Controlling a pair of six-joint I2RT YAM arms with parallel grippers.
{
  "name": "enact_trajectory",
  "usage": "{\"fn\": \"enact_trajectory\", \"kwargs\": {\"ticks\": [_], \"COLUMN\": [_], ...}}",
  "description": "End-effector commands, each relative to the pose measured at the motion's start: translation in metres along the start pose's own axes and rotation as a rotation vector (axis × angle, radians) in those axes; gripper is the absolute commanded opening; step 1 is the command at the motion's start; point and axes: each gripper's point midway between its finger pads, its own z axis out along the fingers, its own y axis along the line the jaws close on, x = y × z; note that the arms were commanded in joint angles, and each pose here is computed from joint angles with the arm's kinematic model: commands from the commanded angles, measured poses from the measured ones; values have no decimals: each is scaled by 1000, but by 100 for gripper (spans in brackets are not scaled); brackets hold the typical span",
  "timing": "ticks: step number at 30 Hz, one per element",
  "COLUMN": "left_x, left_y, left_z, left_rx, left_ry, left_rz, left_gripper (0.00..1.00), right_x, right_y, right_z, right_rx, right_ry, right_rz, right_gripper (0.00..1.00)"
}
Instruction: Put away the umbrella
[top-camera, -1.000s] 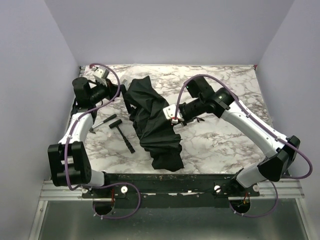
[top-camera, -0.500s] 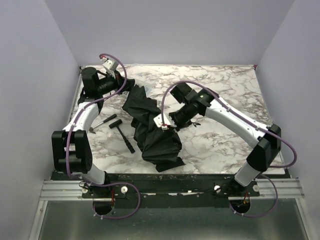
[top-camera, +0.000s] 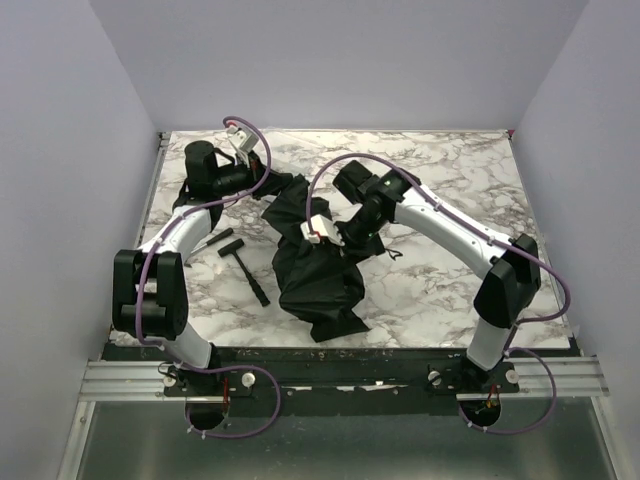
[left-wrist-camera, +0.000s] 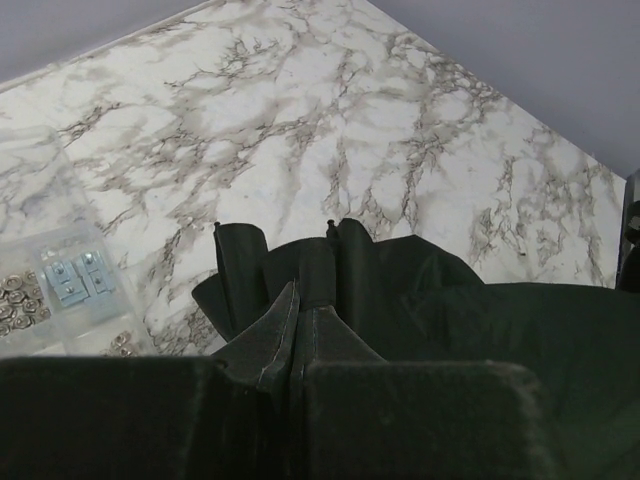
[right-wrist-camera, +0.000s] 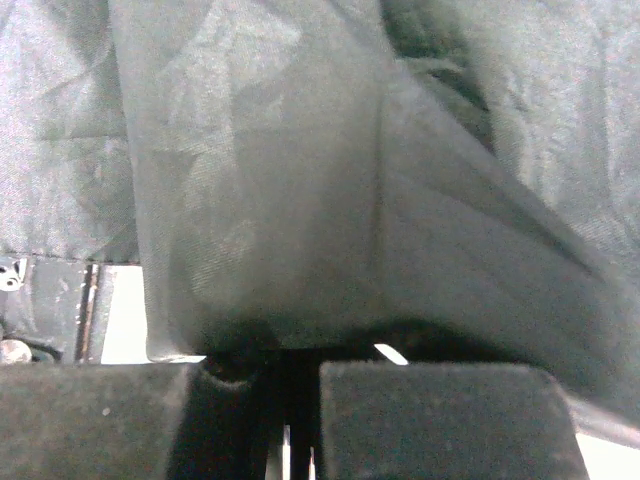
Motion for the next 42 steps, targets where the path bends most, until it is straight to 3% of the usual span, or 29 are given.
{"fn": "enact_trajectory", "kwargs": {"ticks": [1, 11, 20, 28, 36, 42], "left_x": [0, 1, 29, 25, 37, 49], "left_y": [-8, 1, 2, 7, -3, -19], "left_z": [14, 70, 126, 143, 148, 142], "left_rx": [87, 131, 144, 93, 99, 132], "left_ry": [1, 58, 111, 119, 158, 214], "left_rz": [52, 113, 29, -59, -105, -144], "left_gripper": [0, 0, 0, 0, 0, 0], "right_x": [11, 42, 66, 96, 95, 83], "right_y": [3, 10, 0, -22, -35, -35], "right_z": [-10, -10, 4, 24, 48, 41], "right_rx": [-103, -205, -293, -364, -460, -493], "right_ry": [-48, -107, -248, -372, -503, -592], "right_rz": [164, 364, 560, 755, 894, 955], "right_gripper": [0, 0, 0, 0, 0, 0]}}
